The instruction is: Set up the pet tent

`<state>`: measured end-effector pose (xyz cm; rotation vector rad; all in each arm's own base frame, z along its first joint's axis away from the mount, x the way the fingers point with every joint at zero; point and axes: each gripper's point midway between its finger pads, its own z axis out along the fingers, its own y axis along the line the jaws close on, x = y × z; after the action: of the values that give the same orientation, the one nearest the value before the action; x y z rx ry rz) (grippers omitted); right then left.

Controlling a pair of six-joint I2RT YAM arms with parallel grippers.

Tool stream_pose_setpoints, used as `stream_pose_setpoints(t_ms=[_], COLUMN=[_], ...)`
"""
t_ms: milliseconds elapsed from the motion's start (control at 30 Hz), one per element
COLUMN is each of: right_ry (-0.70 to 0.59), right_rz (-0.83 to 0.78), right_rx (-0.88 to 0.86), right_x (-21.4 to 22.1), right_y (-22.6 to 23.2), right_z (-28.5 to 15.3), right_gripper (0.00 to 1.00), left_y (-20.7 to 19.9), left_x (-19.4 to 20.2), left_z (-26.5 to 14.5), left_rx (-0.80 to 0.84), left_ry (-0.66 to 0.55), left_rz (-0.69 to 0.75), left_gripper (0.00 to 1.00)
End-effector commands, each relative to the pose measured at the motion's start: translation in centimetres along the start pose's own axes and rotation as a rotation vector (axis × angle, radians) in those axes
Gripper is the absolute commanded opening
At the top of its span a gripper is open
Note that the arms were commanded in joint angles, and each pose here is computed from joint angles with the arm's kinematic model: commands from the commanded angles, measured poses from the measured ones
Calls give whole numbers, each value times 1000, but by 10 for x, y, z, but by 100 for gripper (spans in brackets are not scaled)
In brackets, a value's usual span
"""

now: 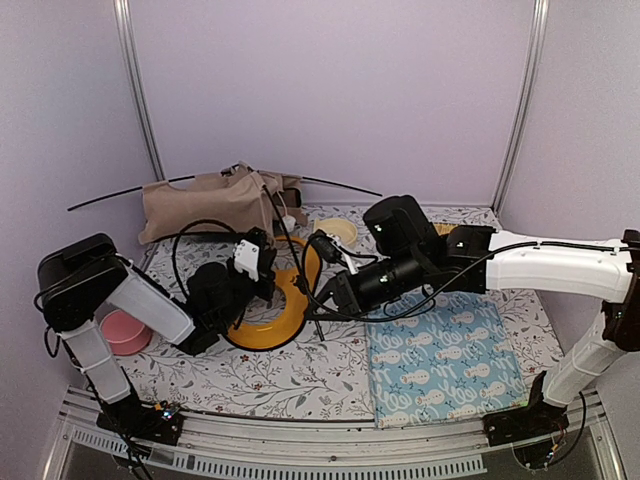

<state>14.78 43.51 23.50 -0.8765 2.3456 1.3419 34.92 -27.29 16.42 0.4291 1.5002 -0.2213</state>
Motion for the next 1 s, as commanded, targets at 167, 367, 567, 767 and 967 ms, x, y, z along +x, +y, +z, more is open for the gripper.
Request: stream_pose_setpoints(t_ms=[167,367,567,767,967], right_ry=[-95,-106,-158,-247,-358], right_rz=[-11,18,31,24,-16], right_rx=[2,-23,-55,-65,-101], right_x=[-28,-27,-41,-59,-84], right_y=[-1,-3,0,5,22], right_z=[2,5,2,-5,-19], right_gripper=[0,0,0,0,0], left_y=[-34,-64,-88,-101,-115], left_x=[-29,-45,-59,-73,-77], left_z=[-30,-62,-91,-116,-134], left_rx=[98,154,223,291,352], left_ry=[-41,-62,-67,-71,-51], left_rz=[19,32,19,-20,-33], left_gripper=[0,0,0,0,0])
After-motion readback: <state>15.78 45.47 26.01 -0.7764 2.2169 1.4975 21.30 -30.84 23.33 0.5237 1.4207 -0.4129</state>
